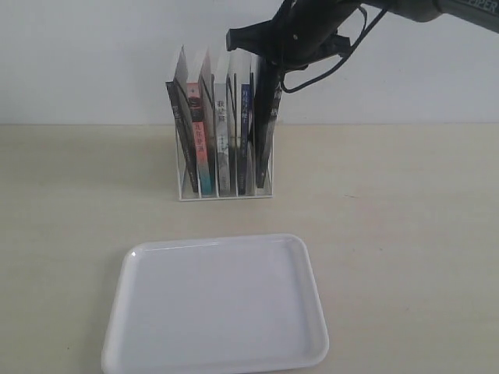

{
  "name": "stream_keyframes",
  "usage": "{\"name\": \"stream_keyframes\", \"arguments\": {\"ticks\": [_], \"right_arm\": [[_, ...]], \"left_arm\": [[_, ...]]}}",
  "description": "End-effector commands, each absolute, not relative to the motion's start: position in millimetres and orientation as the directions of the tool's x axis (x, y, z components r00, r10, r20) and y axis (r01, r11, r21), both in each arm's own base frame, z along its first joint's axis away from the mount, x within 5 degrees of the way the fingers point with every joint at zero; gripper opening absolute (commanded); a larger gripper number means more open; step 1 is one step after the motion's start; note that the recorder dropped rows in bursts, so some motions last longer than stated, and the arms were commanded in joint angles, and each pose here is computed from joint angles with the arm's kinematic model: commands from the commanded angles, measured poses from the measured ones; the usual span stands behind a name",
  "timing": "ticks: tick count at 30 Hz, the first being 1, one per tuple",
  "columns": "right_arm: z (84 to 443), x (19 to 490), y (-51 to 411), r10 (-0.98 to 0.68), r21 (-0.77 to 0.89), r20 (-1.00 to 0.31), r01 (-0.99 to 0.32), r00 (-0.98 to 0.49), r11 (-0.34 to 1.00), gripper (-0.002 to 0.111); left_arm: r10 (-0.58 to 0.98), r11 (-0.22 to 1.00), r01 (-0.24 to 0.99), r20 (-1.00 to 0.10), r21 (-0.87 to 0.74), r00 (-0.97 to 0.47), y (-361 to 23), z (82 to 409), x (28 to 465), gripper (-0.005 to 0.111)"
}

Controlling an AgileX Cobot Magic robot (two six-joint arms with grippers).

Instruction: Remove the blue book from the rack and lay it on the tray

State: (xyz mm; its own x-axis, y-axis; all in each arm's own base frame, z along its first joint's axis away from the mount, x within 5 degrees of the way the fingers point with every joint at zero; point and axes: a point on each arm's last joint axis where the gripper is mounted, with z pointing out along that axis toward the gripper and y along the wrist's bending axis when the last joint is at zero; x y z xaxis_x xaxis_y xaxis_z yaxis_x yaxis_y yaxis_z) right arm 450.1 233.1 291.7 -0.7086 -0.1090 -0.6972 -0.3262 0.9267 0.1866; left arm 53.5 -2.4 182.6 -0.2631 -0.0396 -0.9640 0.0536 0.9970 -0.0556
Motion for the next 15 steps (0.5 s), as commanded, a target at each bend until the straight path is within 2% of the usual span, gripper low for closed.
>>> {"name": "stream_keyframes", "arguments": {"ticks": [1,15], "right_arm": [[313,447,233,-0.078,0.196,-0.750,-0.333,-0.657,0.922,0.000],[335,440,226,-0.077,0.165,-0.781,-0.324,-0.619,0.931,0.000]], "left_arm": [[-0.037,0.997,0.053,-0.967,-0.053,-0.253,-2,182,54,0.005],[-0.037,0.997,0.053,-0.967,-0.053,-0.253,-2,182,54,0.005]]}}
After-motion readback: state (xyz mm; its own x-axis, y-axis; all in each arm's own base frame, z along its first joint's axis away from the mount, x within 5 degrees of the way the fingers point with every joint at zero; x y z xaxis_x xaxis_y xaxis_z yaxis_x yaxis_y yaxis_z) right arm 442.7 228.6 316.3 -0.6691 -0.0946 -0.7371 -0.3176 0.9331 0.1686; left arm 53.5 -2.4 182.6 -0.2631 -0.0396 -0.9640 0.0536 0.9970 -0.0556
